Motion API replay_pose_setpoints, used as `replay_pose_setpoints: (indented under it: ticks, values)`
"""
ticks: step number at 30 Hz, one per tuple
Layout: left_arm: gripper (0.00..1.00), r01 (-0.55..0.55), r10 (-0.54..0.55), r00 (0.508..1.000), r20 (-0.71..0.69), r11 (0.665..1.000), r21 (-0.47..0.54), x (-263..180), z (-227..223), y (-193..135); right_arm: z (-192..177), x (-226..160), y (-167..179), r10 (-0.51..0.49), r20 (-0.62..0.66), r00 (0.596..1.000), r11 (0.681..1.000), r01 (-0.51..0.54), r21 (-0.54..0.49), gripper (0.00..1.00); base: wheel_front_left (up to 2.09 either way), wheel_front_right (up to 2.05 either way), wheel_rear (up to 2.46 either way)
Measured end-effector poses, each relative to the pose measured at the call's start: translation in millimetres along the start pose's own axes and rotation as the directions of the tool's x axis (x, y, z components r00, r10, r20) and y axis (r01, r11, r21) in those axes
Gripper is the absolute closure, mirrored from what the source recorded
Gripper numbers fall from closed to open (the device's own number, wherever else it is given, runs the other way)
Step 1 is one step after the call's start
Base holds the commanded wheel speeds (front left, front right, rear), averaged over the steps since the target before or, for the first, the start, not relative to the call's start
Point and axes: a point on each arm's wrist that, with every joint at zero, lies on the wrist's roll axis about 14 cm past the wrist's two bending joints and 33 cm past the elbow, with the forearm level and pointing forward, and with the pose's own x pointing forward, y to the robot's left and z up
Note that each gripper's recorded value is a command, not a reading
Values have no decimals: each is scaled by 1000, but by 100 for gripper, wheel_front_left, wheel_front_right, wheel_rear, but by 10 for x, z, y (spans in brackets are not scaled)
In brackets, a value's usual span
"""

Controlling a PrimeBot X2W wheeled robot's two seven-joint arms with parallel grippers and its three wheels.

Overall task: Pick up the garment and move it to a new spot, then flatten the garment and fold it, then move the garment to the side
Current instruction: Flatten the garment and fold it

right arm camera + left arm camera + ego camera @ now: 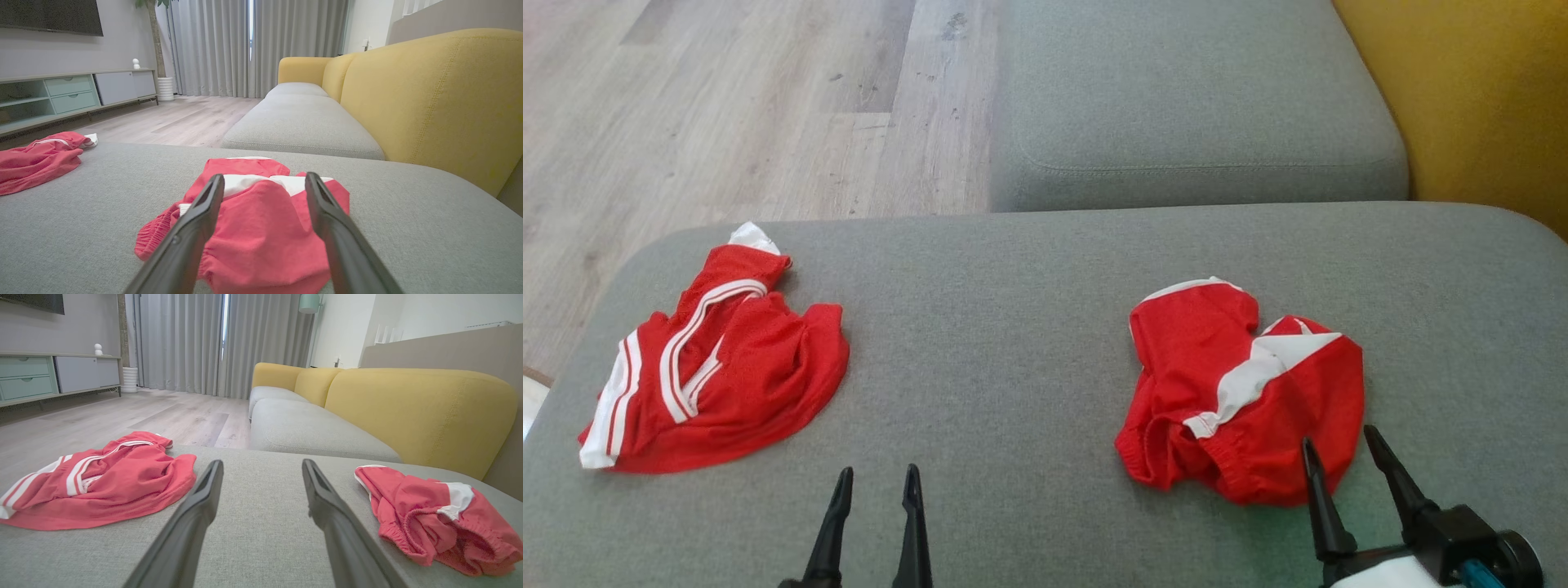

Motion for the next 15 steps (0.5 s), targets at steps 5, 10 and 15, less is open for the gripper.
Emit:
replay_pose_setpoints:
  ticks: [5, 10, 15]
  values:
    - [0, 3, -3, 1000, 2, 1000, 31, 12, -6, 14, 4, -14, -6, -4, 2, 1000, 1000, 4, 1, 0, 0, 0, 0]
    - [0, 19, -19, 1000, -2, 998, 56, 11, -23, -17, 5, -22, -7, -6, 3, 1000, 1000, 6, 8, 0, 0, 0, 0]
    - [0, 17, -17, 1000, -2, 998, 61, 10, -26, -7, 5, -23, 21, 2, 4, 1000, 1000, -2, 8, 0, 0, 0, 0]
